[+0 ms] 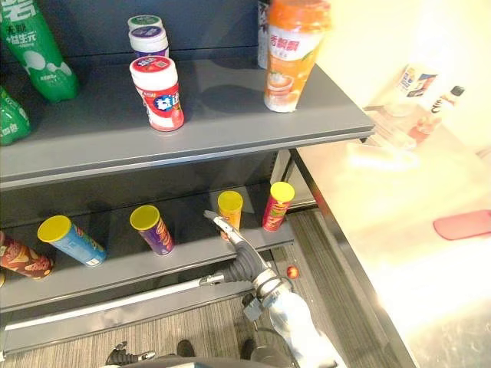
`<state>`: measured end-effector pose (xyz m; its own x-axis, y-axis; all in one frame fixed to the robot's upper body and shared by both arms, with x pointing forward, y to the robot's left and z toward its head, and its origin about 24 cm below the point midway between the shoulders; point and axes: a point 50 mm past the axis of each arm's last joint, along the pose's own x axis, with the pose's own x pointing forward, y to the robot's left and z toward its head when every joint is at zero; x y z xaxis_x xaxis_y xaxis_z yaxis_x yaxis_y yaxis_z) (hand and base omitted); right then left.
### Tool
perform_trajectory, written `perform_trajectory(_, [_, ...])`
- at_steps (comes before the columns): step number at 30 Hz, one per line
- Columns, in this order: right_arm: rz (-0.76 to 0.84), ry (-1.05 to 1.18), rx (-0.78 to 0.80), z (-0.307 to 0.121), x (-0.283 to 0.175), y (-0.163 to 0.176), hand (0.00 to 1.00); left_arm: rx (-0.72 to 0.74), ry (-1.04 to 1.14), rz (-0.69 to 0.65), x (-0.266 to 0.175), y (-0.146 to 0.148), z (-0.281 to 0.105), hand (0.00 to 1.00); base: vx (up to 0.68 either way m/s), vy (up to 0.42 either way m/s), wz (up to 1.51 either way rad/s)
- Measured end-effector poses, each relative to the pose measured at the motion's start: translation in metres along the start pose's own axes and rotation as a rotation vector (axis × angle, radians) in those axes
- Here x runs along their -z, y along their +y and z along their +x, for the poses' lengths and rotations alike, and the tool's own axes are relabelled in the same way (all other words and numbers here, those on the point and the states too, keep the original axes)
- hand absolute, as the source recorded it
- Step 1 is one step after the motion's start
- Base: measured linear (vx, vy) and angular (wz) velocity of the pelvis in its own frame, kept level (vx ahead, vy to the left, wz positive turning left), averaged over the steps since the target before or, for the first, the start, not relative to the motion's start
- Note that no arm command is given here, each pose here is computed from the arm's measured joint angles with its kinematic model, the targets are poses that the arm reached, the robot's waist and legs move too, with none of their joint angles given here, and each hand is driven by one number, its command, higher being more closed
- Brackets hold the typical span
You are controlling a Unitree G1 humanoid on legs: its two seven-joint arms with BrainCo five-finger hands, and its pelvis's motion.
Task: Put the gum and the chips on the shelf.
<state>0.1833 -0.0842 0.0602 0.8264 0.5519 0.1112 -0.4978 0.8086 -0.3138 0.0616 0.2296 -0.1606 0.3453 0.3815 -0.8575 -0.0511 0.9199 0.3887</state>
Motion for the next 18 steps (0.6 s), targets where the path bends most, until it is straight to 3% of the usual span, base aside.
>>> perform_trajectory(6, [0.038, 0.239, 0.075, -0.028, 0.046, -0.006, 0.00, -0.006, 0.028, -0.042, 0.006, -0.002, -0.001, 0.00, 0.02, 0.007, -0.11])
perform_trajectory(13, [0.075, 0.762, 0.234, -0.101, 0.139, 0.005, 0.00, 0.004, 0.064, -0.091, 0.020, -0.004, -0.005, 0.00, 0.06, 0.006, -0.11])
perform_trajectory(18, [0.102, 1.023, 0.435, -0.153, 0.169, 0.006, 0.00, -0.008, 0.110, -0.268, 0.024, -0.006, -0.006, 0.00, 0.03, -0.002, -0.07])
